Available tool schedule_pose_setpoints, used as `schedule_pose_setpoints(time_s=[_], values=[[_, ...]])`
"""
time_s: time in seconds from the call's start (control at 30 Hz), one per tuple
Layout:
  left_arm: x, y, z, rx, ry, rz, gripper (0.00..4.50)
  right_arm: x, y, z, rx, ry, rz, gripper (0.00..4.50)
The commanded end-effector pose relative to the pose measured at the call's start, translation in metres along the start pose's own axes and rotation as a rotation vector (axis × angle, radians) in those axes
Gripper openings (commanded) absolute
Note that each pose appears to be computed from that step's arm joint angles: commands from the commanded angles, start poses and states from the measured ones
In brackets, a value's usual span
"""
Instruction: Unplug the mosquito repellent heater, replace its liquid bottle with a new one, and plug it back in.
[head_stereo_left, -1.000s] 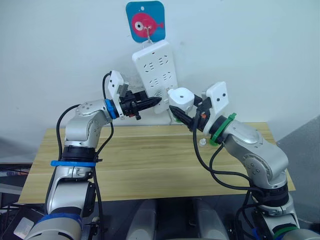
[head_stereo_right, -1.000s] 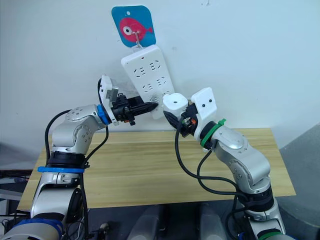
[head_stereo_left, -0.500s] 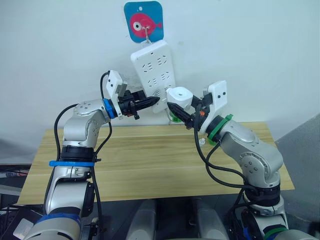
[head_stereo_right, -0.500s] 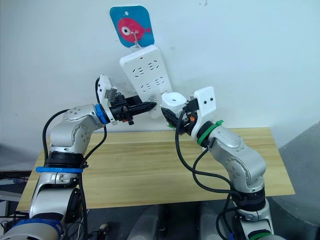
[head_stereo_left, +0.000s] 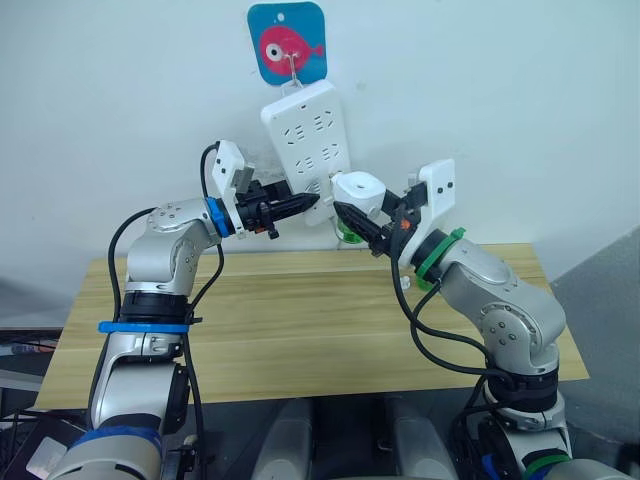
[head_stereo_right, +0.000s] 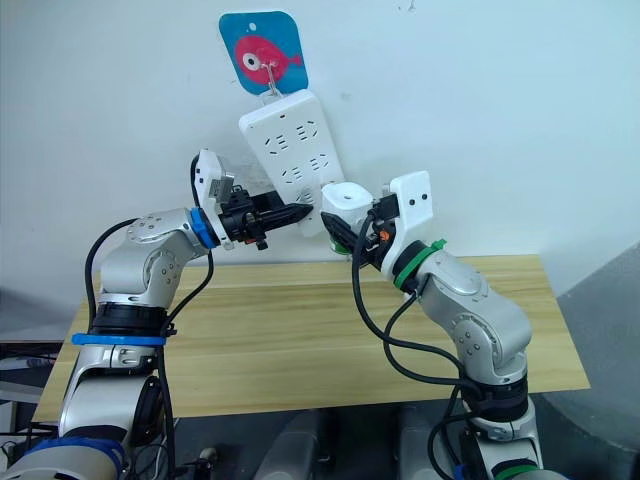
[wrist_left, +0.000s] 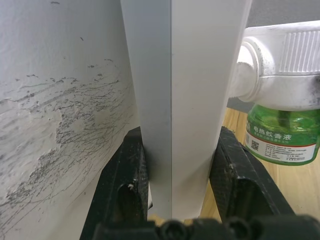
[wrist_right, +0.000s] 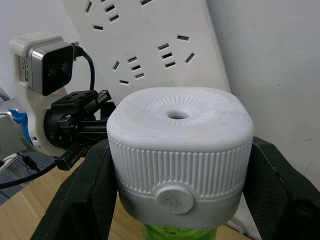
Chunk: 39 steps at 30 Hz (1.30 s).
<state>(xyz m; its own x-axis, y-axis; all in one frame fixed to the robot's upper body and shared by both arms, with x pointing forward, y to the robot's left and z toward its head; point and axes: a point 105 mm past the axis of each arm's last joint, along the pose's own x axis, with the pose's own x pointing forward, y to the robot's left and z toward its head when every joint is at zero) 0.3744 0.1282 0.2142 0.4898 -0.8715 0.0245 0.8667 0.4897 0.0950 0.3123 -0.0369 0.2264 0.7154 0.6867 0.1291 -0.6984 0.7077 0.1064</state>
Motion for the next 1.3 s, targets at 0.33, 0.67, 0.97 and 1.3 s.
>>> schedule_pose_setpoints(time_s=[0.33,0.67,0.97,1.3], values=[[0.005,-0.010,0.002,0.009,-0.014,-0.041,1.36,0.001,0.007,0.001,-0.123,0.030,0.020,3.05],[0.004,-0.010,0.002,0.011,-0.013,-0.042,1.36,-0.006,0.004,-0.004,-0.129,0.058,0.015,3.05],[0.004,-0.009,0.001,0.009,-0.010,-0.041,1.36,-0.012,0.003,-0.002,-0.122,0.061,0.013,3.05],[0.003,-0.009,0.001,0.009,-0.009,-0.037,1.36,-0.010,-0.002,0.009,-0.109,0.003,-0.015,3.05]])
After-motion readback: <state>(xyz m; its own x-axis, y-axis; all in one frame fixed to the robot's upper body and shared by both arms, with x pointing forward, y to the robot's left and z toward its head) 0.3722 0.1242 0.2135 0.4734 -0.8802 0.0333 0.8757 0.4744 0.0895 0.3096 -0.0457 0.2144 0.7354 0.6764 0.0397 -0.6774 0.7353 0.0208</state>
